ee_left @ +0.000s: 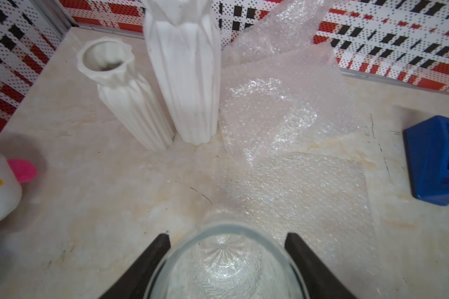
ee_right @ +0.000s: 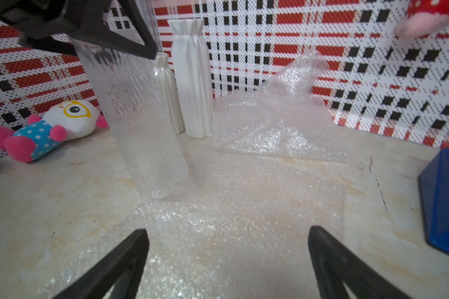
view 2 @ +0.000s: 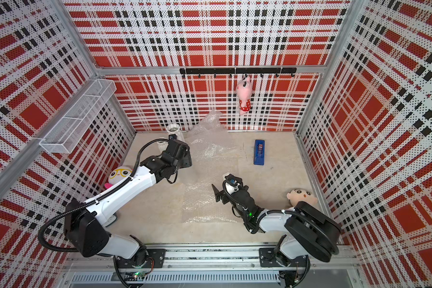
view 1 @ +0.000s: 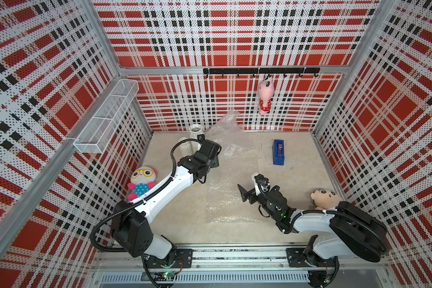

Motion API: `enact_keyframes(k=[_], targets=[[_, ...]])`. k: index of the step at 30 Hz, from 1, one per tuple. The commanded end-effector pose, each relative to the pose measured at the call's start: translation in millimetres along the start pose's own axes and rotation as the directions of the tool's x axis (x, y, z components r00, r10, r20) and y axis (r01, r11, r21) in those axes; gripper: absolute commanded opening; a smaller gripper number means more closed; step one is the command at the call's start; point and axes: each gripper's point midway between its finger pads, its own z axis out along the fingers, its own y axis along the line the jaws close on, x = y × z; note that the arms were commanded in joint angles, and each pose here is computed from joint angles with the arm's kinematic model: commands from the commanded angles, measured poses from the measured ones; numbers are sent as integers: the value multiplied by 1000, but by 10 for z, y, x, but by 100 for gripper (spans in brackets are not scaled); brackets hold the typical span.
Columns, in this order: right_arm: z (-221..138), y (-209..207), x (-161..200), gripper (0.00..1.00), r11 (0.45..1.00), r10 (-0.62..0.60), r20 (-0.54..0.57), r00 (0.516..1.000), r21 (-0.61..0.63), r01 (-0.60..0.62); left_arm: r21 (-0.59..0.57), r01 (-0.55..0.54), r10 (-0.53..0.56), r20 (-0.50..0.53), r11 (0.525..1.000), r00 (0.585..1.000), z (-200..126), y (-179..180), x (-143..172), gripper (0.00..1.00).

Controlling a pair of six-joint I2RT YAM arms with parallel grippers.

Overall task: Wrap vases in bubble wrap
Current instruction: Pick up the vase from the center of the board.

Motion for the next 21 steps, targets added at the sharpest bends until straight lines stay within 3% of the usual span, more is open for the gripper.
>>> enact_keyframes(k=[1, 9, 21], targets=[[73, 246, -437, 100, 991, -75, 187, 980, -98, 95, 139, 53, -62, 64, 989, 996, -281, -325, -224, 43], [246, 495, -369, 100, 968, -109, 180, 978, -204, 145, 284, 37, -52, 44, 958, 998, -481, -767, -91, 42], [362, 499, -196, 100, 969, -128, 132, 983, -196, 153, 394, 49, -73, 45, 918, 996, -728, -952, -40, 42]])
